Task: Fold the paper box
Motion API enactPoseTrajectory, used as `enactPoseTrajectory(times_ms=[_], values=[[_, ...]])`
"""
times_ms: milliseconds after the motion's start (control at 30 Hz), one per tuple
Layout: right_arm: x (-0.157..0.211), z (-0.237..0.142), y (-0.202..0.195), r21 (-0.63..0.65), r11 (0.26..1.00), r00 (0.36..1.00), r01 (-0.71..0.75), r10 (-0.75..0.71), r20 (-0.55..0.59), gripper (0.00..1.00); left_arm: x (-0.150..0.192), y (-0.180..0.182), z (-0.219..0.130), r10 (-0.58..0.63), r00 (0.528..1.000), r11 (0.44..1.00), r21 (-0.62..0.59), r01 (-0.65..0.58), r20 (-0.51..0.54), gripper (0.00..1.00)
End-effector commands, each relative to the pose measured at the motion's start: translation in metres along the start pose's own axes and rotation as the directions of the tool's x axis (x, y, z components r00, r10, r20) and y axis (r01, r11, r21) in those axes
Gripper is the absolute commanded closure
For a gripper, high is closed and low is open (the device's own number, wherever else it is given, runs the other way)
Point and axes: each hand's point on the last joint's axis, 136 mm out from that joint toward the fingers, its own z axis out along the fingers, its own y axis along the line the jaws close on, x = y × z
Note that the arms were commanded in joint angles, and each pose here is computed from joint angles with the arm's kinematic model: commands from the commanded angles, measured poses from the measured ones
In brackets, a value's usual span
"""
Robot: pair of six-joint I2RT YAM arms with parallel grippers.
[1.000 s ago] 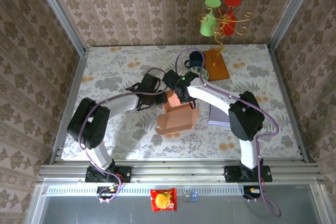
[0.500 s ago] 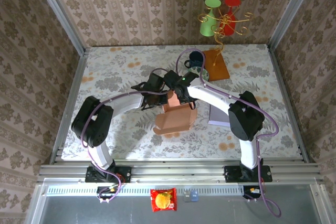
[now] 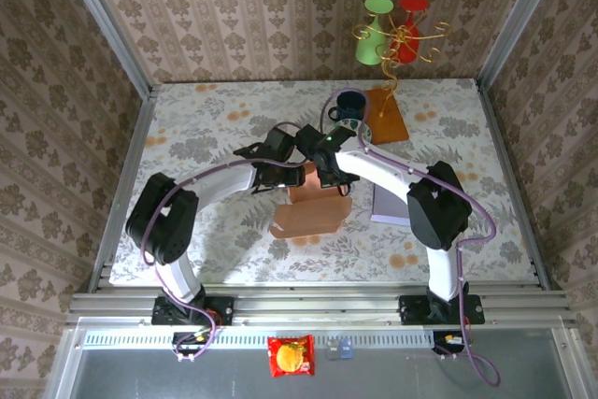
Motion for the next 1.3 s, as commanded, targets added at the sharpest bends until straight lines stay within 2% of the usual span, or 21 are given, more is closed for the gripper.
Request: enactPoseTrajectory(times_ms=[0,233,367,433,567,667,733,833,933,1033,1167,1267], values=[[0.014,0.012,0.001,-0.008,0.996,0.992,-0.083,0.082,-0.1,1.0,-0.014,-0.025,-0.038,0.035,0.997,0.996,0.083,-0.041,0.069,0.39],[0.023,0.016,0.004,-0.048,0.979,0.966,-0.199,0.187,-0.179,1.0,-0.014,-0.029,-0.061,0.035,0.998,0.994,0.106,-0.041,0.056,0.38],[0.037,0.021,0.003,-0.06,0.943,0.915,-0.327,0.3,-0.269,1.0,-0.028,-0.019,-0.09,0.028,0.992,0.997,0.071,-0.037,0.126,0.39],[0.048,0.024,0.004,-0.067,0.908,0.869,-0.414,0.373,-0.324,1.0,-0.04,-0.012,-0.11,0.017,0.983,0.998,0.051,-0.026,0.18,0.4],[0.062,0.027,0.007,-0.085,0.791,0.741,-0.606,0.522,-0.423,1.0,-0.067,0.002,-0.159,0.02,0.946,1.0,-0.005,-0.019,0.322,0.45],[0.067,0.029,0.012,-0.082,0.667,0.613,-0.74,0.619,-0.491,1.0,-0.074,0.019,-0.184,-0.02,0.921,0.999,-0.019,0.03,0.388,0.48],[0.072,0.032,0.014,-0.061,0.582,0.523,-0.811,0.674,-0.522,1.0,-0.071,0.034,-0.189,-0.062,0.916,0.997,-0.012,0.072,0.397,0.51],[0.075,0.036,0.019,-0.036,0.454,0.397,-0.89,0.734,-0.55,1.0,-0.052,0.052,-0.182,-0.132,0.925,0.991,0.019,0.134,0.357,0.59],[0.078,0.042,0.027,-0.015,0.382,0.321,-0.924,0.753,-0.574,1.0,-0.028,0.061,-0.163,-0.204,0.936,0.979,0.07,0.192,0.286,0.65],[0.077,0.045,0.035,-0.011,0.339,0.279,-0.941,0.757,-0.591,1.0,-0.005,0.058,-0.139,-0.264,0.944,0.961,0.138,0.24,0.199,0.66],[0.081,0.043,0.046,0.008,0.326,0.254,-0.945,0.751,-0.61,1.0,0.01,0.037,-0.102,-0.335,0.939,0.912,0.277,0.304,0.072,0.66],[0.084,0.042,0.058,0.021,0.319,0.233,-0.948,0.733,-0.639,0.89,0.009,0.025,-0.08,-0.346,0.937,0.892,0.322,0.318,0.034,0.65]])
